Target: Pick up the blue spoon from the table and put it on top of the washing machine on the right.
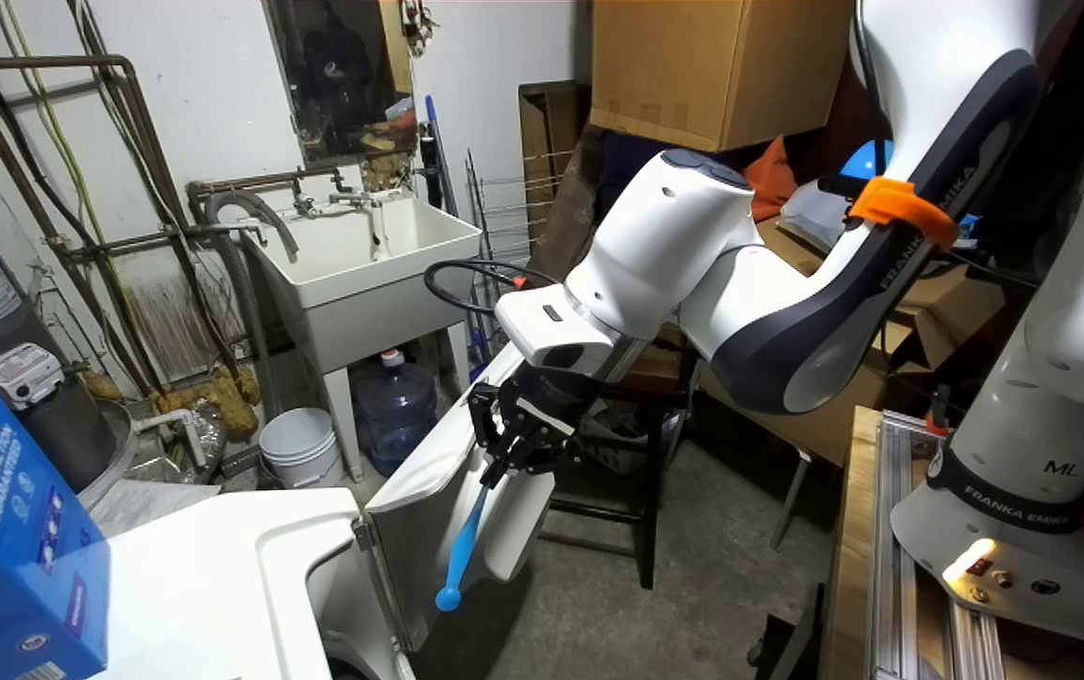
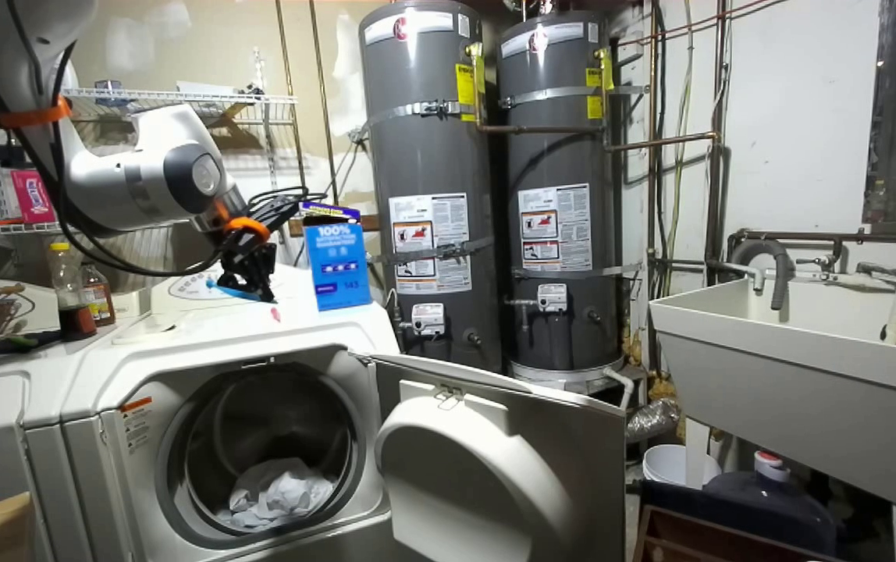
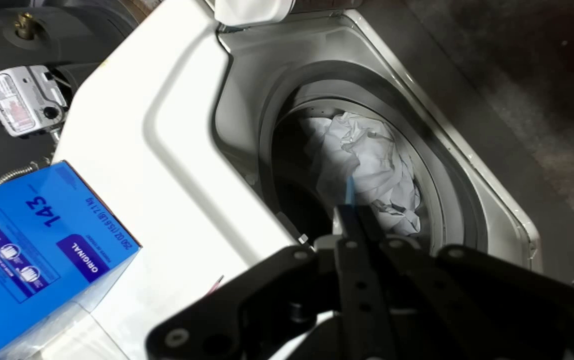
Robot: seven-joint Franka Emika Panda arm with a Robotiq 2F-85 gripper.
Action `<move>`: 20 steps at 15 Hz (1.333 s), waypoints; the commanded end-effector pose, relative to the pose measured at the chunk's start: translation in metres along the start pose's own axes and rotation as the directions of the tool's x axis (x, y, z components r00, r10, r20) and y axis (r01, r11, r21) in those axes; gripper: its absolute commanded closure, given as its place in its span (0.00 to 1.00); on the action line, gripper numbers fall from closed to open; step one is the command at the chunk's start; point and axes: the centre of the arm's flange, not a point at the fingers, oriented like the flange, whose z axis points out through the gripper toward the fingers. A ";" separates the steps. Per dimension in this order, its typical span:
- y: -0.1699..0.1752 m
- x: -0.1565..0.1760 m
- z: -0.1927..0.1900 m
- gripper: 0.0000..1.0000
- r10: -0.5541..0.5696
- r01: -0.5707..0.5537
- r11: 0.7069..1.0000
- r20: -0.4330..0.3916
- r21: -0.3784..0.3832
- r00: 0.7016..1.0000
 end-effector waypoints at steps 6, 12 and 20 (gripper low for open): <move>0.005 -0.004 0.002 0.99 0.106 -0.103 0.994 0.068 -0.047 0.992; 0.021 -0.034 -0.013 0.99 0.318 -0.300 0.945 0.145 -0.129 0.937; 0.064 -0.032 -0.034 0.99 0.380 -0.380 0.925 0.057 -0.016 0.923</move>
